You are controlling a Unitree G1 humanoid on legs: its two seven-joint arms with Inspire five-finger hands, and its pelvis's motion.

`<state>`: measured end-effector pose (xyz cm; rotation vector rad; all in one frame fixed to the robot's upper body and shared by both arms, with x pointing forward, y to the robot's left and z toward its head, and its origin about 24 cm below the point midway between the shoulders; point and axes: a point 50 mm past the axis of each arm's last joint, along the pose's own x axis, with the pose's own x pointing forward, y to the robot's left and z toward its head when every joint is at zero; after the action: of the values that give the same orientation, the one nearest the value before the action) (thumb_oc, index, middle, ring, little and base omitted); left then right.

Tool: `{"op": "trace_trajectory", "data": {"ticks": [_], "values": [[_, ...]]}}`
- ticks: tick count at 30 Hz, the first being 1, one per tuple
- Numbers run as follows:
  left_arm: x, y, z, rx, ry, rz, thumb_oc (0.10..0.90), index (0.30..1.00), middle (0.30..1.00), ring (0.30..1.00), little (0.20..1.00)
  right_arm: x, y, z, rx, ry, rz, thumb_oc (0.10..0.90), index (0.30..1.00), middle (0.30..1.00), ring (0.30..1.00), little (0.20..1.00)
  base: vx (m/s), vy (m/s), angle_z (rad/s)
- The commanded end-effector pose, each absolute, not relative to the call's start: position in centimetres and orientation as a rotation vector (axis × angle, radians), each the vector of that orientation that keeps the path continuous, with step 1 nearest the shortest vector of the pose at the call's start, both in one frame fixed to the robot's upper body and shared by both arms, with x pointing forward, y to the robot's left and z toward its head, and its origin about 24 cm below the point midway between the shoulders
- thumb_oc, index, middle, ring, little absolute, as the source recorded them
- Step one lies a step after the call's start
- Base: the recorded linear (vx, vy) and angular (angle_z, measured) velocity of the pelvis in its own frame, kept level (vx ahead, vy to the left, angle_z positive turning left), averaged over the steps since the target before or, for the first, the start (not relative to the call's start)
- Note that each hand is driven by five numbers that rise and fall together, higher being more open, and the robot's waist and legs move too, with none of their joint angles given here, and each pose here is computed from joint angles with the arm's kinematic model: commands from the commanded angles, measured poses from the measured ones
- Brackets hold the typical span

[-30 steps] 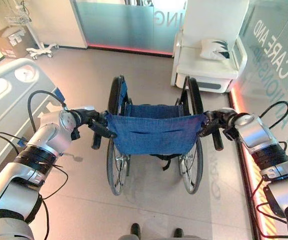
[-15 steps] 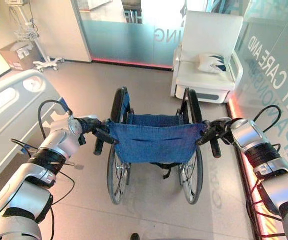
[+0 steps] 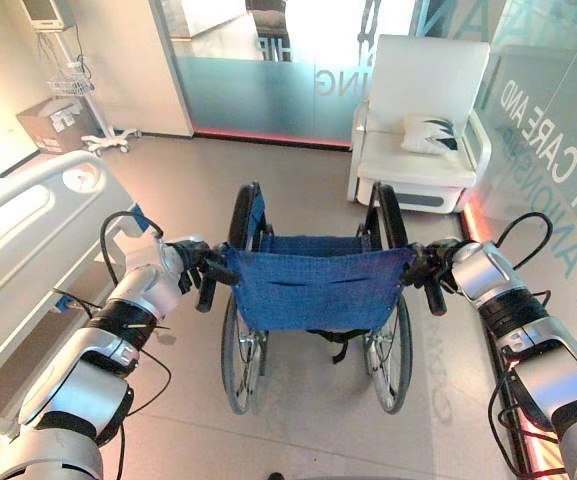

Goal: Push the wheelchair next to the bed

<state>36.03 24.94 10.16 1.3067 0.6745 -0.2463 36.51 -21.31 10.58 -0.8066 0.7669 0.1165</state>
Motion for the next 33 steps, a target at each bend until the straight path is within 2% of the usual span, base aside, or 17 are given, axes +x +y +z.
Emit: {"op": "trace_trajectory", "data": {"ticks": [1, 5, 8, 17, 27, 33], "values": [[35.7, 26.4, 7.9, 1.48, 0.812, -0.259, 0.4, 0.3, 0.3, 0.3, 0.3, 36.0, -21.6, 9.2, -1.01, 0.815, 0.2, 0.4, 0.3, 0.3, 0.3, 0.3, 0.04, -0.032, 0.0], [35.9, 25.6, 7.6, 1.518, 0.81, -0.28, 0.4, 0.3, 0.3, 0.3, 0.3, 36.5, -20.7, 9.8, -1.029, 0.76, 0.226, 0.4, 0.3, 0.3, 0.3, 0.3, 0.04, -0.032, 0.0], [35.9, 25.1, 7.0, 1.406, 0.761, -0.267, 0.4, 0.3, 0.3, 0.3, 0.3, 36.8, -20.1, 10.3, -1.054, 0.69, 0.235, 0.4, 0.3, 0.3, 0.3, 0.3, 0.07, -0.04, 0.0], [35.1, 25.2, 6.0, 1.226, 0.642, -0.206, 0.4, 0.3, 0.3, 0.3, 0.3, 36.6, -21.1, 11.4, -1.096, 0.495, 0.123, 0.4, 0.3, 0.3, 0.3, 0.3, 0.06, -0.034, 0.0], [35.2, 25.1, 7.7, 0.991, 0.482, -0.122, 0.4, 0.3, 0.3, 0.3, 0.3, 36.7, -22.5, 11.3, -1.097, 0.44, 0.058, 0.4, 0.3, 0.3, 0.3, 0.3, 0.09, -0.107, 0.06], [34.8, 25.0, 7.5, 0.955, 0.443, -0.117, 0.4, 0.3, 0.3, 0.3, 0.3, 36.6, -22.9, 11.7, -1.134, 0.36, 0.042, 0.4, 0.3, 0.3, 0.3, 0.3, 0.08, -0.113, 0.17]]}}
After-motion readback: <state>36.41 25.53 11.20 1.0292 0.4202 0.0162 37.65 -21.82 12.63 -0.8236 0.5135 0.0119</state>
